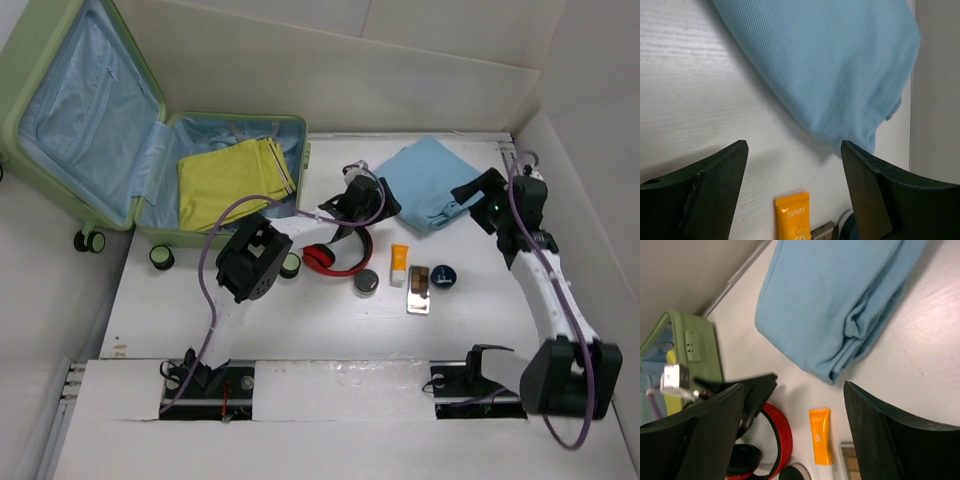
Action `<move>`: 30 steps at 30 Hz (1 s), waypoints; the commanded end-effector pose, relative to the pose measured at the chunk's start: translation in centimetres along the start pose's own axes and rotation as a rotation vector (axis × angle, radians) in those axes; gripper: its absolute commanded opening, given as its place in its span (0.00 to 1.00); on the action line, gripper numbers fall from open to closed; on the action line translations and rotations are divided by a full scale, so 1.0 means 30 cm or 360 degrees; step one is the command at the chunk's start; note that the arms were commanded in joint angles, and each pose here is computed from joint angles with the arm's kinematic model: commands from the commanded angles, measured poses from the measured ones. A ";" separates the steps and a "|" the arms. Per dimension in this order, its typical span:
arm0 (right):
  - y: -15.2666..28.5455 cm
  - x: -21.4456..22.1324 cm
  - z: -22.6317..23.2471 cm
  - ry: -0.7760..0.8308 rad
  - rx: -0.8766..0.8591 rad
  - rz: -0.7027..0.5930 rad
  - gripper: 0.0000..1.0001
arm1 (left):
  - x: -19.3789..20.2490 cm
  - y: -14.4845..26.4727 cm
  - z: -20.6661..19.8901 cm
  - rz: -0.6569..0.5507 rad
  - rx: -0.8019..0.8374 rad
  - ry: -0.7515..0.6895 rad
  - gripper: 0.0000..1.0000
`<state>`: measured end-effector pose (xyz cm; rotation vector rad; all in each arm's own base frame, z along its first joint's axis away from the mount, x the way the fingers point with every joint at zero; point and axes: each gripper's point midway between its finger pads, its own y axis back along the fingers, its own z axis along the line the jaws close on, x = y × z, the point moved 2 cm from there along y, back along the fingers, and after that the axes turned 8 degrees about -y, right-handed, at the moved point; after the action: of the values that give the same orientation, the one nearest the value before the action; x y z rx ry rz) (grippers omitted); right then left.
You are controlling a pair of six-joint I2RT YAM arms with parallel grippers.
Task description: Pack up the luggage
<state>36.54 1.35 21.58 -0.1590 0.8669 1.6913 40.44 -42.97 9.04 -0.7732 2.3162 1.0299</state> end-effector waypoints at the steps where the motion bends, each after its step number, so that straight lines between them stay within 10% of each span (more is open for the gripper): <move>1: 0.095 -0.010 0.009 0.0018 -0.0114 -0.0111 0.85 | -0.080 -0.055 -0.022 -0.0061 -0.0041 0.0133 0.71; 19: 0.379 0.109 0.203 0.0177 -0.0594 -0.0074 0.88 | 0.010 -0.280 -0.007 -0.0027 -0.0209 0.0241 0.62; 27: 0.534 0.077 0.273 0.0260 -0.0743 -0.0156 0.88 | -0.013 -0.309 -0.027 -0.0072 -0.0162 0.0288 0.04; 30: 0.595 0.072 0.280 0.0283 -0.0788 -0.0200 0.89 | -0.057 -0.312 -0.025 -0.0098 -0.0129 0.0309 0.00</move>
<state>24.52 6.83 31.37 -0.5855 0.5901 1.7755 47.02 -48.29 5.30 -1.0016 2.4004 1.0911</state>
